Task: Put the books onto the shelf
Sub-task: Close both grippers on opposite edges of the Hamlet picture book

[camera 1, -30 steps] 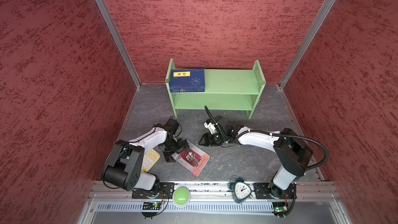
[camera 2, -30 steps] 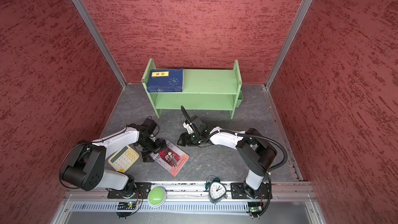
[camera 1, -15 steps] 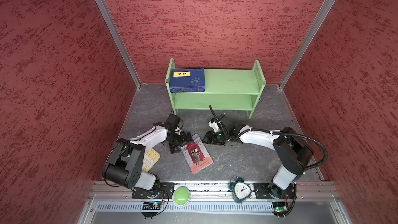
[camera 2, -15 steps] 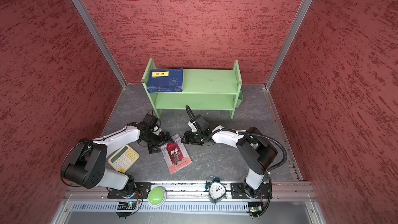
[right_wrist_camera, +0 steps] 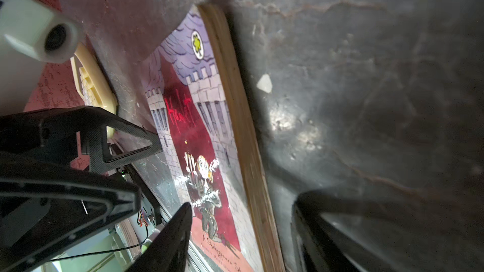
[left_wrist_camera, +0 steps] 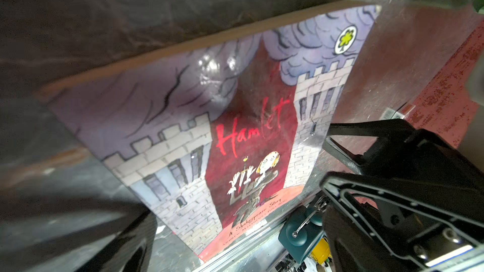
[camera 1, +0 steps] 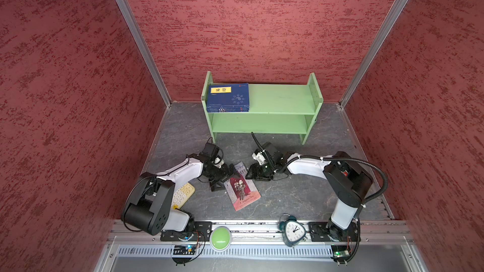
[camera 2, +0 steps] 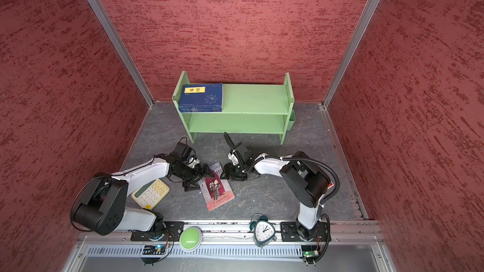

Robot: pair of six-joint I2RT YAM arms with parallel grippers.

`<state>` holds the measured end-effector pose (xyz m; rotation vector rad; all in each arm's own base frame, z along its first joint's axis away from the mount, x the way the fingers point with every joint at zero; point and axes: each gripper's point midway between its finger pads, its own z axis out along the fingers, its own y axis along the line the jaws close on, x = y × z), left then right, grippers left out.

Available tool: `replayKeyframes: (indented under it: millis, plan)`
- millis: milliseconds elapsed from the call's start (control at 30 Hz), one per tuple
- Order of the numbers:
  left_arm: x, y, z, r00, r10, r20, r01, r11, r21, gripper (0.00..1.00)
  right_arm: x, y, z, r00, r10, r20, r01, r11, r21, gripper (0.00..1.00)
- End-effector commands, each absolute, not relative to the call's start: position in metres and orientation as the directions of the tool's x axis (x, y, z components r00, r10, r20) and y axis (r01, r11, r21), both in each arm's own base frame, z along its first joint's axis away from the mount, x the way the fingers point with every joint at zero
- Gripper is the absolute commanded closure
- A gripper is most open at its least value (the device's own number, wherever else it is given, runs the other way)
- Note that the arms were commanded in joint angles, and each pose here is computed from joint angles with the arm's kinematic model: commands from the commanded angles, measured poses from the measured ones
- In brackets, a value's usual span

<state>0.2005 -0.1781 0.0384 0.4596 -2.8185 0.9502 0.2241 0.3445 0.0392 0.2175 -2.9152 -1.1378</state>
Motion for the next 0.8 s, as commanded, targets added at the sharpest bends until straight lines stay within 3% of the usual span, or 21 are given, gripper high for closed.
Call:
replayKeyframes:
  millis: [0, 367, 767]
  plan:
    - [0.185, -0.162, 0.001, -0.937, -0.253, 0.241, -0.339, 0.822, -0.458, 0.01, 0.221, 0.339, 0.025, -0.991, -0.134, -0.004, -0.105, 0.76, 0.641, 0.39]
    - [0.177, -0.146, 0.001, -0.943, -0.237, 0.234, -0.316, 0.858, -0.405, 0.01, 0.221, 0.316, 0.0, -0.994, -0.102, 0.027, -0.074, 0.856, 0.512, 0.4]
    - [0.191, -0.17, -0.01, -0.964, -0.165, 0.21, -0.252, 0.821, -0.511, 0.01, 0.206, 0.325, -0.008, -0.99, -0.104, 0.094, -0.031, 0.817, 0.576, 0.4]
